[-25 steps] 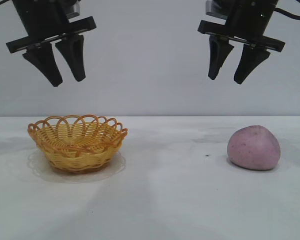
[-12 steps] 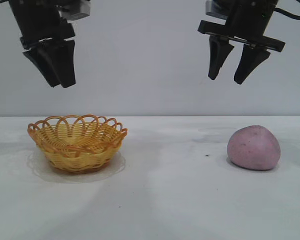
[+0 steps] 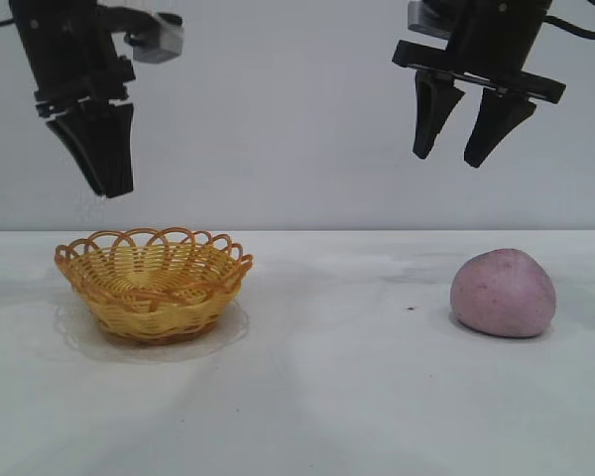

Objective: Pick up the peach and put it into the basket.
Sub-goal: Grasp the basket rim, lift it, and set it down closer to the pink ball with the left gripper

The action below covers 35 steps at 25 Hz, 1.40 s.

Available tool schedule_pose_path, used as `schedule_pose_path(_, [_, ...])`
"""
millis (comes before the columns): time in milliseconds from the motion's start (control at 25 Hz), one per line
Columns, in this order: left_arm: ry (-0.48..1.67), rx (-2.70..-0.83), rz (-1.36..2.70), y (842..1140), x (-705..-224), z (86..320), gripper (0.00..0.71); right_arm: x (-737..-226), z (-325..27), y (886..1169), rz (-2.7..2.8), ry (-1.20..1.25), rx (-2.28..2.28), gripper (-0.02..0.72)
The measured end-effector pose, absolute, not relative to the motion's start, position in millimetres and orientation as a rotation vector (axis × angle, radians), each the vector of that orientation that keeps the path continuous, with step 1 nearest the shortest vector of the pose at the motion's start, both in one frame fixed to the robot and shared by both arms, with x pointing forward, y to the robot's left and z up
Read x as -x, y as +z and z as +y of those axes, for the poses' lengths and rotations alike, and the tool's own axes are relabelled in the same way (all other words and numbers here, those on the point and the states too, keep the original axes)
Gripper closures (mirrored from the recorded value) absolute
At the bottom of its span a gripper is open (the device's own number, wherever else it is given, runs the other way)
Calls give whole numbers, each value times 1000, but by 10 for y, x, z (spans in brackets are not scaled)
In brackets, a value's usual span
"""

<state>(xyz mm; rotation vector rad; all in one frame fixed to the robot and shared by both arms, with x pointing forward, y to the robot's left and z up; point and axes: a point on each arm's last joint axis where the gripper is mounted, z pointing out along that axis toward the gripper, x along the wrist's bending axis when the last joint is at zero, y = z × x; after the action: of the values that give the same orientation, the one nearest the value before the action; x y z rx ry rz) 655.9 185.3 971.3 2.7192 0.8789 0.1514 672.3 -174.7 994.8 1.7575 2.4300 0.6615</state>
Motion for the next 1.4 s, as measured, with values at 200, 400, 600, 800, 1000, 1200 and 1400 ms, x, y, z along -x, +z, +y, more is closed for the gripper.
schedule_pose_path(200, [63, -2756, 859, 9724, -6703, 1807, 427, -6721, -1747, 9947, 2431, 660, -1758, 309])
schedule_pose_path(400, [-14, -2782, 848, 9643, -6832, 1768, 427, -6721, -1747, 9947, 2431, 660, -1758, 309])
schedule_pose_path(600, [-10, -2780, 847, 9597, -6911, 1748, 427, -6722, -1748, 9947, 2432, 658, -1756, 309])
schedule_pose_path(800, [-54, -2805, 828, 9464, -6899, 1661, 427, -6722, -1748, 9947, 2432, 658, -1756, 309])
schedule_pose_path(1000, [-93, -2830, 823, 9314, -6899, 1624, 427, -6722, -1749, 9947, 2432, 656, -1755, 309])
schedule_pose_path(1200, [-102, -2850, 869, 9204, -6924, 1641, 498, -6722, -1749, 9947, 2430, 656, -1758, 309])
schedule_pose_path(1400, [-124, -2833, 908, 9200, -6917, 1626, 646, -6722, -1749, 9947, 2430, 656, -1758, 309])
